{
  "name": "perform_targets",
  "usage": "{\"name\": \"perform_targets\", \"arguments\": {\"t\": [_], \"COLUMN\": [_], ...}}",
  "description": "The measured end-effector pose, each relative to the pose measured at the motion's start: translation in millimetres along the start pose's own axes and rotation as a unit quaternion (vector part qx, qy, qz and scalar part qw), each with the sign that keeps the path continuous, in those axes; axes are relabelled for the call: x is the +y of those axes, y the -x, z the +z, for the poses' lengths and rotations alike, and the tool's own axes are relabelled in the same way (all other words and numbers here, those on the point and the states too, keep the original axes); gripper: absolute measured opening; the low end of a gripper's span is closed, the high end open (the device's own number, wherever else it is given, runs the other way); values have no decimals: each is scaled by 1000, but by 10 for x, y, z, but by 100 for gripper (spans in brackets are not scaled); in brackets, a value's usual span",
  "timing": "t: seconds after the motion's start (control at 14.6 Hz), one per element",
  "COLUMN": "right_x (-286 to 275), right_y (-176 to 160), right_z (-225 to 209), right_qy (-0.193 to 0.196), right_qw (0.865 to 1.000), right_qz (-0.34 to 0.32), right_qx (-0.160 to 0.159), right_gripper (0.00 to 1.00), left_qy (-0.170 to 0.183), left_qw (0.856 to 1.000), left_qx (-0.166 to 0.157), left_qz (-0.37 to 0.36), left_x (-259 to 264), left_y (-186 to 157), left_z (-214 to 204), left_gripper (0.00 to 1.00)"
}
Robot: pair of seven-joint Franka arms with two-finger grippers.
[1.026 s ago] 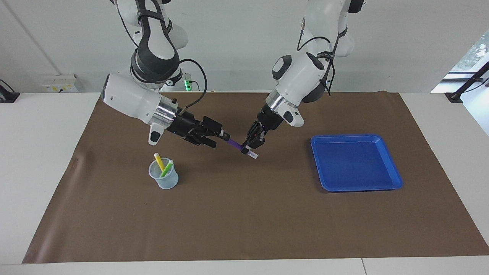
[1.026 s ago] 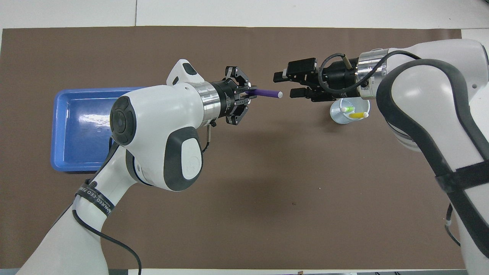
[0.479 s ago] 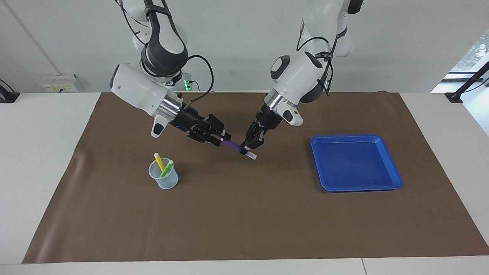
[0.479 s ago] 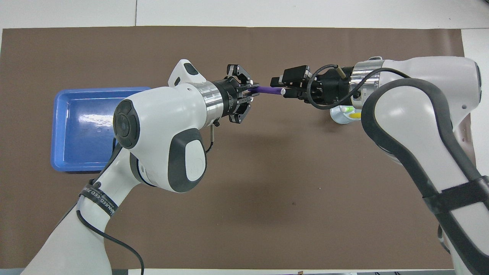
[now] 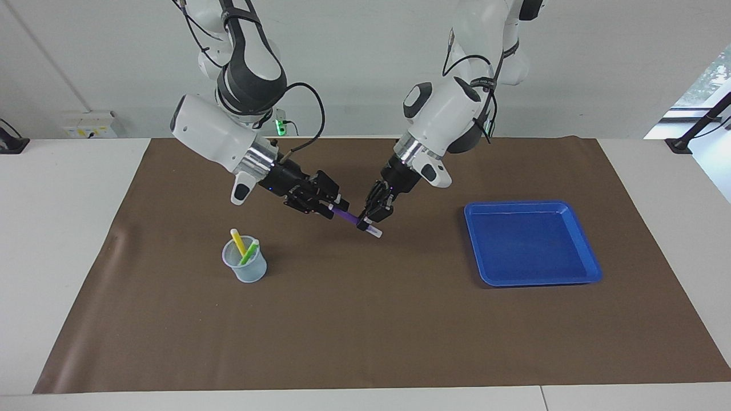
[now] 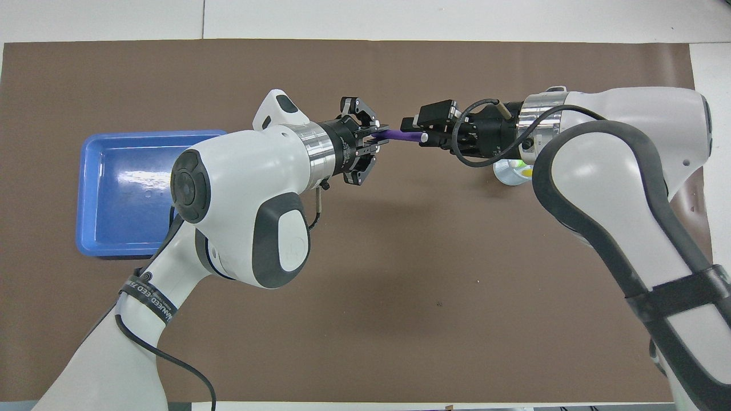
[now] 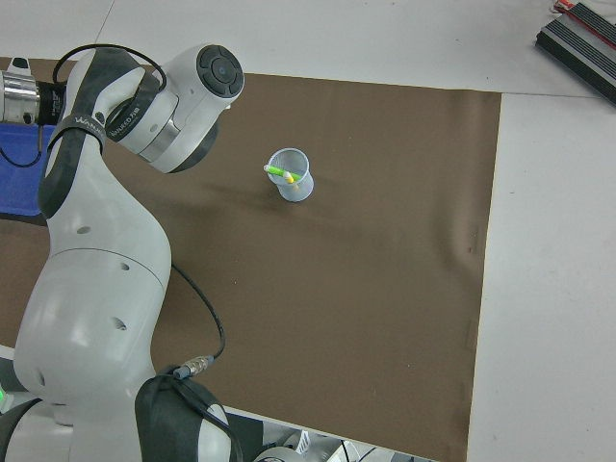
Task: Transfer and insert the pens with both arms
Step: 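Grasp the purple pen with the right gripper and open the left gripper, then insert the purple pen into the white cup with the right gripper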
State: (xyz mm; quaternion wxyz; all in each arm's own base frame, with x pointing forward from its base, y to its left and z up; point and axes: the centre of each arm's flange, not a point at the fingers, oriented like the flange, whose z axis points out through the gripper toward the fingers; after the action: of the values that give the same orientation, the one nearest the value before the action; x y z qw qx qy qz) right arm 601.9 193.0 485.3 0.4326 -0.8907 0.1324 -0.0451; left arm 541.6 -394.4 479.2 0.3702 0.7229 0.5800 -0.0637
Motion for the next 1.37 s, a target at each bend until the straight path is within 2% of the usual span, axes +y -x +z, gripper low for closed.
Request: {"name": "perform_targets", "arguments": {"t": [0.41,0.48,0.62,0.68,1.03,1.09,1.23,1.37], "right_x": [-11,-11,20,14,17,16,24,53], "right_y": [16,16,9,12,10,7,-16,-100], "right_z": [20,20,21,20,19,15,-22,-184], "right_qy": [0,0,1,-1,-2,-2,-1,33], "right_qw": [1000,1000,1000,1000,1000,1000,1000,999], "right_qz": [-1,-1,1,3,4,4,3,-28], "right_qx": [-2,-2,-2,-2,-2,-1,-1,-14], "right_gripper": [55,48,24,19,19,19,19,19], "left_qy": [0,0,4,4,4,3,1,-7], "left_qw": [1000,1000,1000,1000,1000,1000,999,997], "left_qx": [0,0,1,1,1,1,3,6], "left_qz": [0,0,-2,-5,-4,2,34,77], "left_x": [1,1,19,17,17,13,6,-24], "left_y": [-2,-3,-12,-17,-16,-17,-41,-94], "left_z": [0,1,-12,-3,-1,6,32,78], "left_gripper": [17,17,17,17,17,22,45,68]}}
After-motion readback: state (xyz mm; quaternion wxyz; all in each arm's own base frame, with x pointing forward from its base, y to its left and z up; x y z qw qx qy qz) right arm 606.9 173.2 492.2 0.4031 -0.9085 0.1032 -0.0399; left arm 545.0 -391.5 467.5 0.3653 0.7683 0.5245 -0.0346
